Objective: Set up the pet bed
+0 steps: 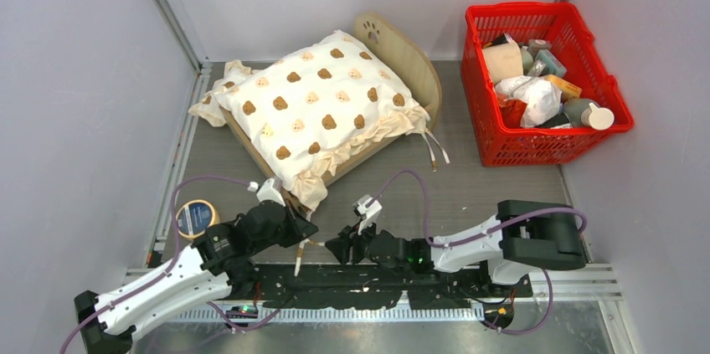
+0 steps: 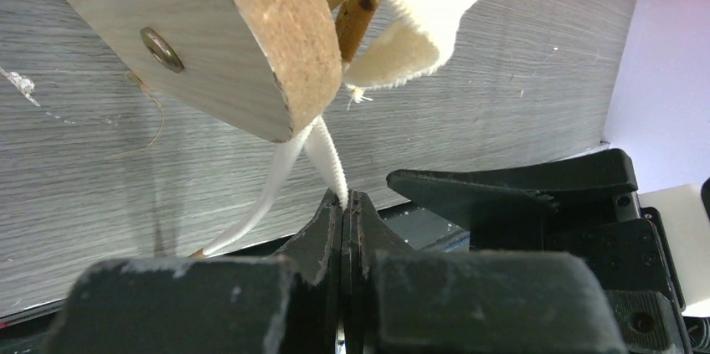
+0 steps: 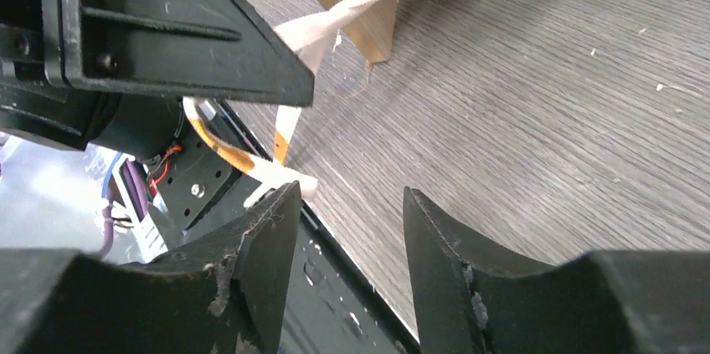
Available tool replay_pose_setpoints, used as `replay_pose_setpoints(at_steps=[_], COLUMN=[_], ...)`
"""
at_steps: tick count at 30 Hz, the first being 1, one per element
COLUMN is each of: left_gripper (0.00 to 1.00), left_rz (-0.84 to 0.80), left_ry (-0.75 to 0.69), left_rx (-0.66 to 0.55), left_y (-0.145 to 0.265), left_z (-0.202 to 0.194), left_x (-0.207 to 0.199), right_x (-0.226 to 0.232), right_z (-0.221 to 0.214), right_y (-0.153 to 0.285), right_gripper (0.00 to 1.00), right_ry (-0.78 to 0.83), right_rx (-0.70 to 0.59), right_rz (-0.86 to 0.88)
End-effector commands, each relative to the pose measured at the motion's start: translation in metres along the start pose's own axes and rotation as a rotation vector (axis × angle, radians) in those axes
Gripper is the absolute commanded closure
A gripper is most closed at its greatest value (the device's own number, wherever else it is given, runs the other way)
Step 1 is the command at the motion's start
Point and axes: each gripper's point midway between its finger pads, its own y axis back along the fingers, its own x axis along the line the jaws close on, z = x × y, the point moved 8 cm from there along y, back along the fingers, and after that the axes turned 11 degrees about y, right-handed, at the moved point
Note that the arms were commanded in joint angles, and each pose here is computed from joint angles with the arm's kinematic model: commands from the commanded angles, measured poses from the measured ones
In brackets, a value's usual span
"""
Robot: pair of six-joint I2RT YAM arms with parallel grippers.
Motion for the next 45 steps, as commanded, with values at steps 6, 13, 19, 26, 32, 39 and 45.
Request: replay_pose_setpoints(at_steps=[6, 13, 19, 26, 32, 39, 45], left_gripper=[1.00, 1.00, 1.00, 1.00, 1.00, 1.00, 1.00], left_rz=[0.005, -0.012, 0.005, 0.020, 0.017, 0.033, 0.047], left_ry=[-0.047, -0.035, -0.045, -0.067, -0.079, -0.074, -0.091], left_rx=[0.019, 0.025, 0.027, 0.012, 0.026, 0.010, 0.002], left_y=[0.003, 0.001, 0.002, 0.006, 0.005, 0.010, 0.010], left_z=[0.001, 0.000, 0.000, 0.003, 0.003, 0.006, 0.008], left_x=[-0.009, -0.009, -0.009, -0.009, -0.015, -0.016, -0.015], right_x=[0.026, 0.044, 0.050, 0.004, -0.011, 0.008, -0.007], right_z=[0.004, -0.003, -0.014, -0.030, -0.034, -0.037, -0.047], right_y=[-0.032, -0.054, -0.075, -0.061, -0.050, -0.054, -0.031], right_gripper=[0.37, 0.33, 0.37, 0.94, 0.95, 0.51, 0.28], right_ry=[-0.032, -0.047, -0.056, -0.113, -0.110, -0.159, -0.162], right_rx=[-0.228, -0.295, -0.280, -0.217, -0.194, -0.203, -0.171], right_rz=[0.197, 0.309, 0.311, 0.157, 0.123, 0.256, 0.205])
